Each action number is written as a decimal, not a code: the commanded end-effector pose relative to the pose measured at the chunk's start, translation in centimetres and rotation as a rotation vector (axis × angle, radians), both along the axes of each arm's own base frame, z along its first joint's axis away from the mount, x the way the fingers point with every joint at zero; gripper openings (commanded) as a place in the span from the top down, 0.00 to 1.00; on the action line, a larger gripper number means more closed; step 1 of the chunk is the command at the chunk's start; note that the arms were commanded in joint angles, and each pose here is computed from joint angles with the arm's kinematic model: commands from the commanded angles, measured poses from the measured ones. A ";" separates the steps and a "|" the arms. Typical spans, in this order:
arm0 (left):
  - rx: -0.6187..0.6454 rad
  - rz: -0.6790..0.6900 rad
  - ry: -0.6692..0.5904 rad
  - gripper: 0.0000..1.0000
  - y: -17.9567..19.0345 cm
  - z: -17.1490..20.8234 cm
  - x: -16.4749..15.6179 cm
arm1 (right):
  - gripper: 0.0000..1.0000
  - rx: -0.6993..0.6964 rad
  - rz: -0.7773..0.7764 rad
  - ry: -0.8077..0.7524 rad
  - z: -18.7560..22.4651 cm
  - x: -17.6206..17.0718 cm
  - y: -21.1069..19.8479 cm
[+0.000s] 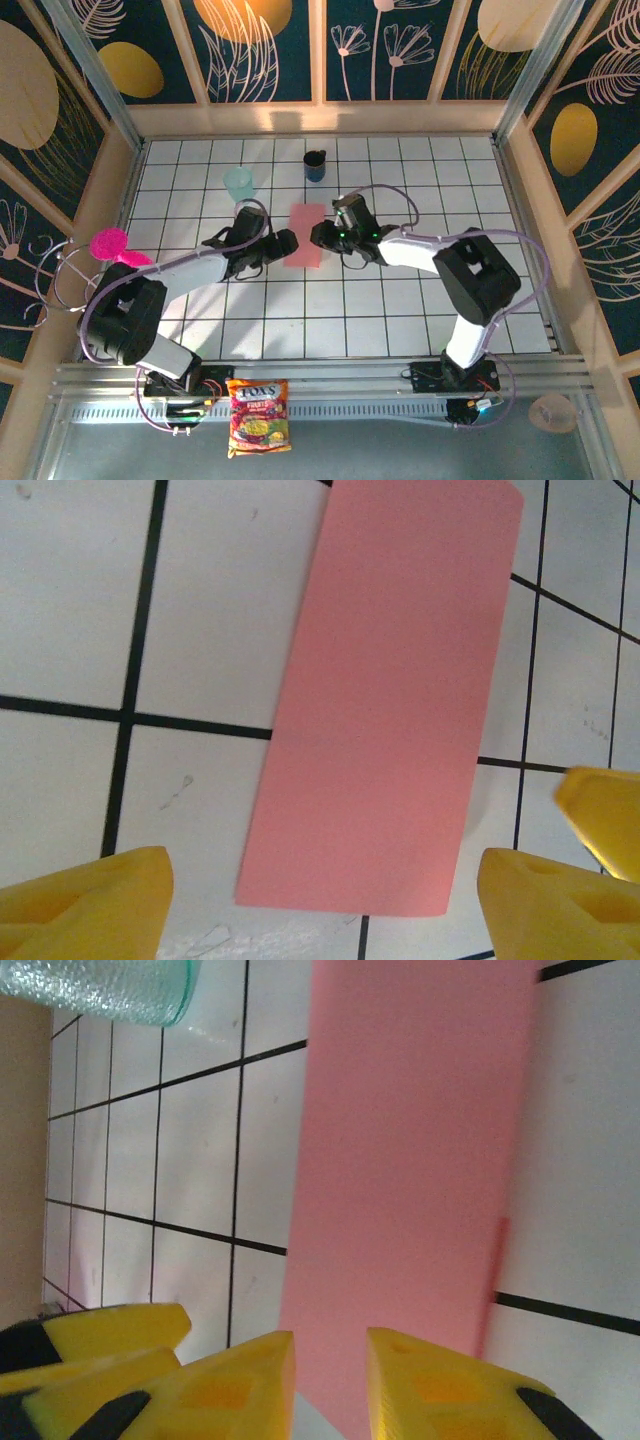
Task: Fold a paper plane with a square sheet of paper (pick it up from the middle)
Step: Move the paper to the center of the table, then third fold the triangle at the center of the table.
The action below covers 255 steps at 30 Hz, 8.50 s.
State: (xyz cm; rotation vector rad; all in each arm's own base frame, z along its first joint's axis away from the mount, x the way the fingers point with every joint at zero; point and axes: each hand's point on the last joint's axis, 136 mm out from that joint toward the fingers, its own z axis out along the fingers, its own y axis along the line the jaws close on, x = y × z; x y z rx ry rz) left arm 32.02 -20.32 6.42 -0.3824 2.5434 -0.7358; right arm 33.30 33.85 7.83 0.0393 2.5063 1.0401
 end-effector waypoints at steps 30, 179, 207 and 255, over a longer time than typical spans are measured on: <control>-0.190 -0.102 0.037 0.16 -0.9 0.4 -1.8 | 0.78 -0.123 0.015 0.193 -8.1 -2.5 -3.8; -0.277 -0.194 0.112 0.98 -6.2 -1.0 0.9 | 0.41 -0.195 0.003 -0.392 3.0 -0.8 -4.5; -0.310 -0.165 0.120 0.97 -6.3 0.5 0.9 | 0.41 -0.529 0.344 -0.738 -1.8 -6.4 0.9; -0.300 -0.066 0.109 0.62 -3.7 0.7 2.4 | 1.00 -0.453 0.414 -0.784 -1.1 -8.3 1.4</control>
